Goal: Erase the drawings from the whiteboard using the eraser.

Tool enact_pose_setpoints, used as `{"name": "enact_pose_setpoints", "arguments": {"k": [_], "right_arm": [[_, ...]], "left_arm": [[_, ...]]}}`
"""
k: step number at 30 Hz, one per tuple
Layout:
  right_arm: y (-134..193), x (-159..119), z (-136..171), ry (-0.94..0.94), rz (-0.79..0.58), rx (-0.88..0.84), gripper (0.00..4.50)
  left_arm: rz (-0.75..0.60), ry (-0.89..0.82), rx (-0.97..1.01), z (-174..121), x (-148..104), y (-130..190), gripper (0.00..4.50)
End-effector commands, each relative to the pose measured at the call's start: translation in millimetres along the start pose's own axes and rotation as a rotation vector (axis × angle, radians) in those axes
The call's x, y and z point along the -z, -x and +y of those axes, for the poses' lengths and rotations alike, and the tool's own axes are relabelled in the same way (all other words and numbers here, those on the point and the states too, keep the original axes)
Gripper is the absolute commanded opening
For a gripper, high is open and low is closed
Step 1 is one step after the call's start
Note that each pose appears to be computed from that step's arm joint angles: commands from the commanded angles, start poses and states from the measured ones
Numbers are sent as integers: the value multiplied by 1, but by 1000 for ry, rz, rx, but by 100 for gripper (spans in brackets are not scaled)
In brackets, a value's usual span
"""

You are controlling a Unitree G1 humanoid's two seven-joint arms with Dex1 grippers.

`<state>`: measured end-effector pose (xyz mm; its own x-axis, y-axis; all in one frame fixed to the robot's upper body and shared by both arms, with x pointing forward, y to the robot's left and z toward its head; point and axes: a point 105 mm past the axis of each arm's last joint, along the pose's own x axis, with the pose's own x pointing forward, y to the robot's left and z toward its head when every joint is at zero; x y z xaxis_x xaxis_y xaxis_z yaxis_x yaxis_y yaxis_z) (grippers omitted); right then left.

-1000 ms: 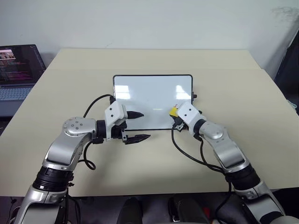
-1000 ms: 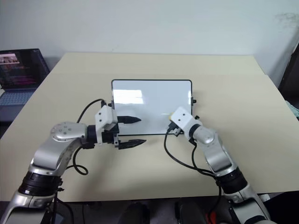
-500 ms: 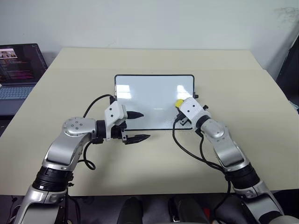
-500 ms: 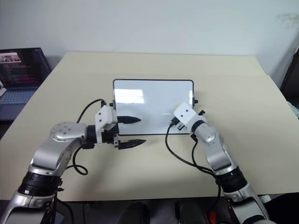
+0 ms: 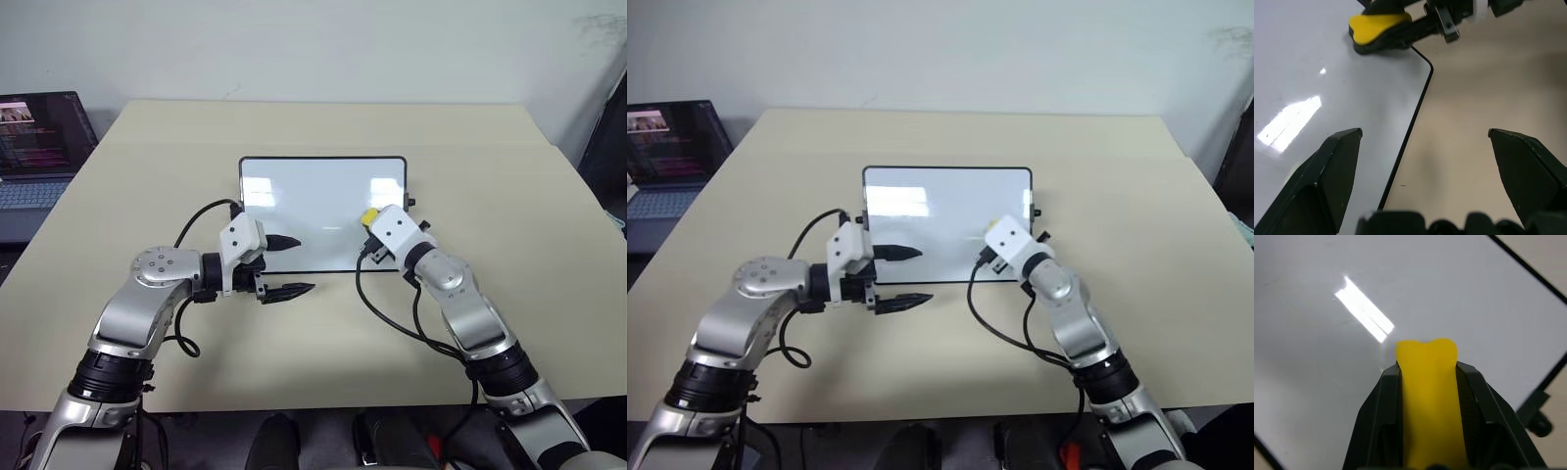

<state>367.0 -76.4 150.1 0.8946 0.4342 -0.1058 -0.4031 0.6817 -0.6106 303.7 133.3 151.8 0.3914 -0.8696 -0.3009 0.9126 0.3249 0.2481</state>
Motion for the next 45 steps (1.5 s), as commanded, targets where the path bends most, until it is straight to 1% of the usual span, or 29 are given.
{"name": "enact_pose_setpoints", "arguments": {"k": [1,3,5,8,10,12,15,18,21,24,28,35,37,38,40,44,45], "right_arm": [[6,10,8,-1,46,-77,111],[11,11,23,-18,51,-175,111],[14,6,30,-21,33,-211,111],[14,0,19,-43,7,-129,111],[20,1,7,-113,1,-57,111],[34,10,-5,-197,17,15,111],[62,34,-23,-325,74,137,111],[83,55,-30,-409,132,240,111],[97,68,-31,-495,166,321,111],[99,76,-33,-539,188,366,111],[98,90,-48,-588,201,462,111],[89,99,-51,-619,207,449,111],[88,101,-51,-624,207,442,184],[88,101,-51,-633,201,443,210],[89,100,-52,-637,189,448,276],[91,95,-52,-650,157,456,425],[91,92,-52,-647,144,455,447]], "left_arm": [[-28,-31,-10,0,-10,5,450],[-28,-29,-11,1,-10,4,450],[-29,-29,-8,0,-9,3,450],[-37,-31,3,0,-11,0,450],[-42,-38,23,-3,-13,-4,450],[-57,-52,52,-7,-16,-10,450],[-73,-98,104,-14,-21,-23,450],[-109,-121,144,-21,-26,-35,450],[-145,-124,206,-32,-32,-49,450],[-163,-134,241,-36,-37,-59,450],[-188,-175,309,-42,-46,-76,450],[-192,-270,358,-45,-51,-94,450],[-207,-262,366,-48,-53,-96,450],[-210,-256,367,-49,-52,-96,450],[-211,-249,362,-50,-50,-96,450],[-198,-231,325,-44,-45,-92,450],[-197,-226,313,-42,-44,-90,450]]}}
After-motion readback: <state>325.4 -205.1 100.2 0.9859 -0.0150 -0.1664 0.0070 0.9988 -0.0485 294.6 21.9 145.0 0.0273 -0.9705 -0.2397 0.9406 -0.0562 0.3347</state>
